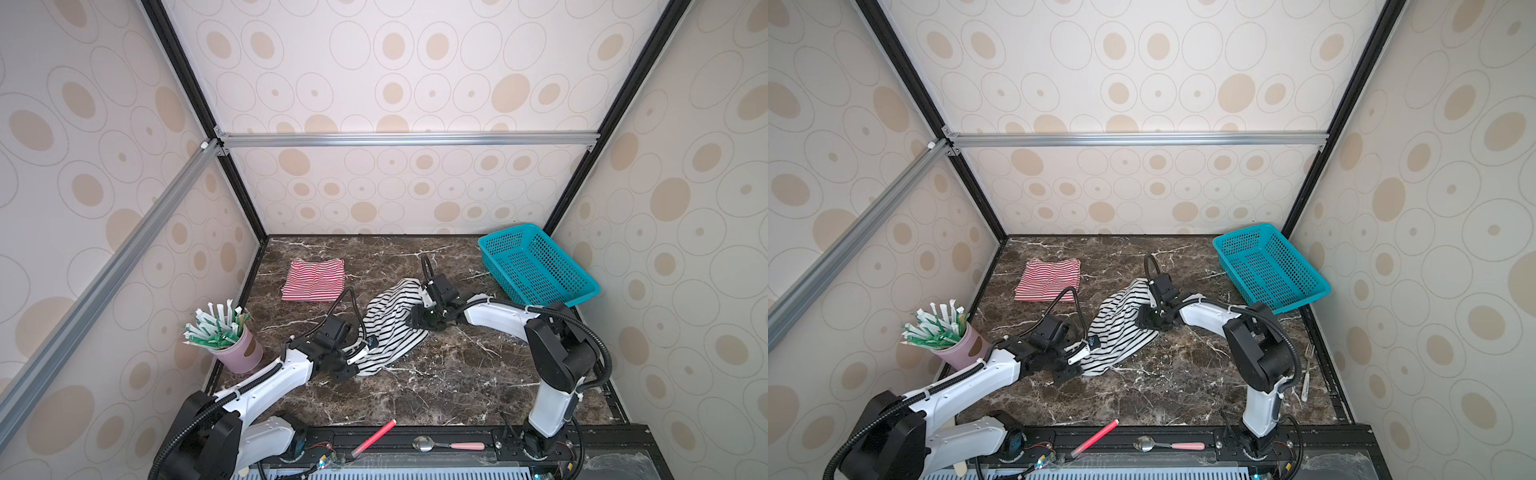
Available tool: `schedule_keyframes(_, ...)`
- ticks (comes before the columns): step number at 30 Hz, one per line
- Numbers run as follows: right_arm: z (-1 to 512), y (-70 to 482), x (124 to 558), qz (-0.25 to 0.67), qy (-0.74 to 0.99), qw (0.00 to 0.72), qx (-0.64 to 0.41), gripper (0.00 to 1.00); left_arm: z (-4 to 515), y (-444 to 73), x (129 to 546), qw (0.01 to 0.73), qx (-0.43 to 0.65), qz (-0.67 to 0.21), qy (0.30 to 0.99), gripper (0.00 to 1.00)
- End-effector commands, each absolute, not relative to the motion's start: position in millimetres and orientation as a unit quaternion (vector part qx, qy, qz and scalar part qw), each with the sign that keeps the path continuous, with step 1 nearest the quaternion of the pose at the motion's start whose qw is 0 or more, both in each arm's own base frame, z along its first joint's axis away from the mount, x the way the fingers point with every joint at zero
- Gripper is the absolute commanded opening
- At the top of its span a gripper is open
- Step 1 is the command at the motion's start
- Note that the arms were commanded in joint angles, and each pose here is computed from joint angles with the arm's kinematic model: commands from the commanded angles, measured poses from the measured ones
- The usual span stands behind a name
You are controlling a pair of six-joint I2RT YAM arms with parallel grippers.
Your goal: Fold and stack the tank tops
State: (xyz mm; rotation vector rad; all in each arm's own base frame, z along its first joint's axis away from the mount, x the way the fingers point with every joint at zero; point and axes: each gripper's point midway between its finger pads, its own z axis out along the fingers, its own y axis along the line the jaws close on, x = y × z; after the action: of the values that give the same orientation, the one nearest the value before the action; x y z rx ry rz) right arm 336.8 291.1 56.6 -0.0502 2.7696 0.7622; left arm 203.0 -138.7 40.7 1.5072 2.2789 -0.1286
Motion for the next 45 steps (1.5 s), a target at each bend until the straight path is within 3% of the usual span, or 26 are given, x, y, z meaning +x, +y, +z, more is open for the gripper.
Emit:
schedule_keyframes(1,48,277,359,0.25,0.959,0.134,0.029,0.5,42,-141,197,0.202,0.559,-0.049,0.802,0.56)
schedule_keyframes(9,6,233,361,0.219,0.96,0.107,0.139,0.45,32,-140,206,0.202,0.552,-0.025,0.808,0.57)
schedule_keyframes(13,0,227,349,0.226,0.954,0.107,0.167,0.44,39,-153,197,0.199,0.569,-0.065,0.796,0.57)
schedule_keyframes(21,-3,240,335,0.248,0.944,0.107,0.188,0.42,40,-174,170,0.171,0.621,-0.108,0.757,0.57)
schedule_keyframes(29,2,253,326,0.254,0.943,0.113,0.184,0.42,33,-185,179,0.183,0.61,-0.101,0.764,0.57)
schedule_keyframes(35,5,248,315,0.247,0.943,0.119,0.186,0.42,29,-170,222,0.228,0.561,-0.001,0.796,0.56)
schedule_keyframes(45,5,236,293,0.243,0.942,0.123,0.196,0.42,33,-143,253,0.26,0.498,0.062,0.825,0.52)
